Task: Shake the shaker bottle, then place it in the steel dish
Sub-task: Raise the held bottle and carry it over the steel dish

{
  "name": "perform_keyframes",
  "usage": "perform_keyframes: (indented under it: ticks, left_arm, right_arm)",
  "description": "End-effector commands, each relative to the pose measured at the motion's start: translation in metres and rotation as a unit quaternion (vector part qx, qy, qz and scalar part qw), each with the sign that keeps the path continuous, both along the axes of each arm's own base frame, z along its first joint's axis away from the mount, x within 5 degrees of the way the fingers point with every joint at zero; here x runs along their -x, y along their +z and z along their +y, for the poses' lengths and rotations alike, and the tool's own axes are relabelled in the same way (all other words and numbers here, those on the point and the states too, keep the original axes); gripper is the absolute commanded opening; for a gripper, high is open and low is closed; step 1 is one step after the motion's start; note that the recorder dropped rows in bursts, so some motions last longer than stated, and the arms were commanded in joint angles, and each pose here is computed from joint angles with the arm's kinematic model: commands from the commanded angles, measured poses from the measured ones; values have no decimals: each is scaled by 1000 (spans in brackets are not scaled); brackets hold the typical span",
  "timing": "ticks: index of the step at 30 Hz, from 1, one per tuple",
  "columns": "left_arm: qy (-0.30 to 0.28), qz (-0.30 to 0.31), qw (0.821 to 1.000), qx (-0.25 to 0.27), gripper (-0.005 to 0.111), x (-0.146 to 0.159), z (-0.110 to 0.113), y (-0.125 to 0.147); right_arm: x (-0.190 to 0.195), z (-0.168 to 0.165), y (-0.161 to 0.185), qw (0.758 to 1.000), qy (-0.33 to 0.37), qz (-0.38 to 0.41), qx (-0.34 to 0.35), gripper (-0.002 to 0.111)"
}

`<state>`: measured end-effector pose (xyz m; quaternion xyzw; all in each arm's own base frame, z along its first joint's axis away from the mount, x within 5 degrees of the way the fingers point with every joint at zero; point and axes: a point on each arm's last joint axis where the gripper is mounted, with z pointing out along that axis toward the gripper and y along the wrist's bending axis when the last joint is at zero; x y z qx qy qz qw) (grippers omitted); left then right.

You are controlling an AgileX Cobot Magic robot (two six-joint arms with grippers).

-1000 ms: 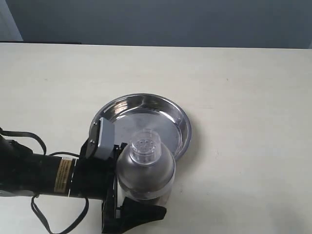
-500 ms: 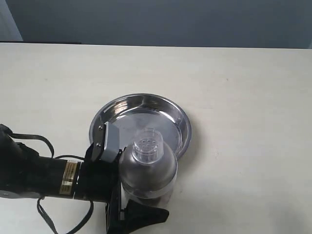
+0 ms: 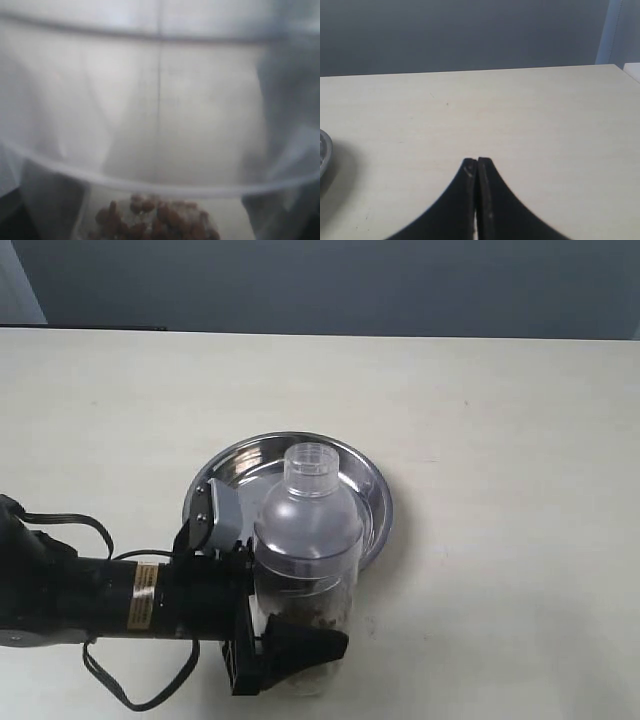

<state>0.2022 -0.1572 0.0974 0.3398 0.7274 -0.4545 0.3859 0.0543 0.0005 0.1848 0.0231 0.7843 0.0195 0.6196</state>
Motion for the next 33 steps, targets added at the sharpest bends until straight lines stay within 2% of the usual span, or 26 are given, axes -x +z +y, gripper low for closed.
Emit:
perform_keyframes:
  ticks: [1, 12, 15, 17, 21, 23, 25, 26, 27, 28, 29, 30, 31, 33]
  left_arm:
    - [-18, -2, 1000, 8, 33, 2, -2, 2]
    - [-21, -15, 1000, 7, 26, 2, -2, 4]
    - [-22, -24, 999, 11, 14, 2, -3, 10]
    - [-24, -33, 999, 13, 0, 2, -3, 14]
    - [-14, -65, 997, 26, 1, 0, -2, 30]
    - [10, -105, 993, 47, 1, -2, -1, 53]
    - [39, -169, 981, 87, 0, -7, 1, 92]
    - [51, -218, 970, 98, 0, -11, 1, 127]
    - [61, -239, 965, 89, 0, -13, 2, 143]
    - [109, -276, 954, 31, 0, -22, 8, 171]
    - [173, -272, 946, -37, 0, -35, 17, 181]
    - [223, -240, 942, -68, 0, -43, 24, 178]
    - [262, -187, 944, -73, 0, -52, 28, 159]
    - [241, -124, 960, -76, 0, -56, 20, 107]
  right_arm:
    - [0, 0, 1, 1000, 1, -7, 2, -1]
    - [0, 0, 1, 1000, 1, -7, 2, -1]
    - [0, 0, 1, 1000, 1, -7, 2, -1]
    - [0, 0, 1, 1000, 1, -7, 2, -1]
    - [0, 0, 1, 1000, 1, -7, 2, -1]
    - [0, 0, 1, 1000, 1, -7, 2, -1]
    - [0, 0, 1, 1000, 1, -7, 2, -1]
    - [0, 0, 1, 1000, 1, -7, 2, -1]
    - [0, 0, 1, 1000, 1, -7, 2, -1]
    - [0, 0, 1, 1000, 1, -7, 2, -1]
    - [0, 0, 1, 1000, 1, -7, 2, -1]
    - [0, 0, 1, 1000, 1, -7, 2, -1]
    - [0, 0, 1, 1000, 1, -7, 2, -1]
    - [0, 0, 1, 1000, 1, -7, 2, -1]
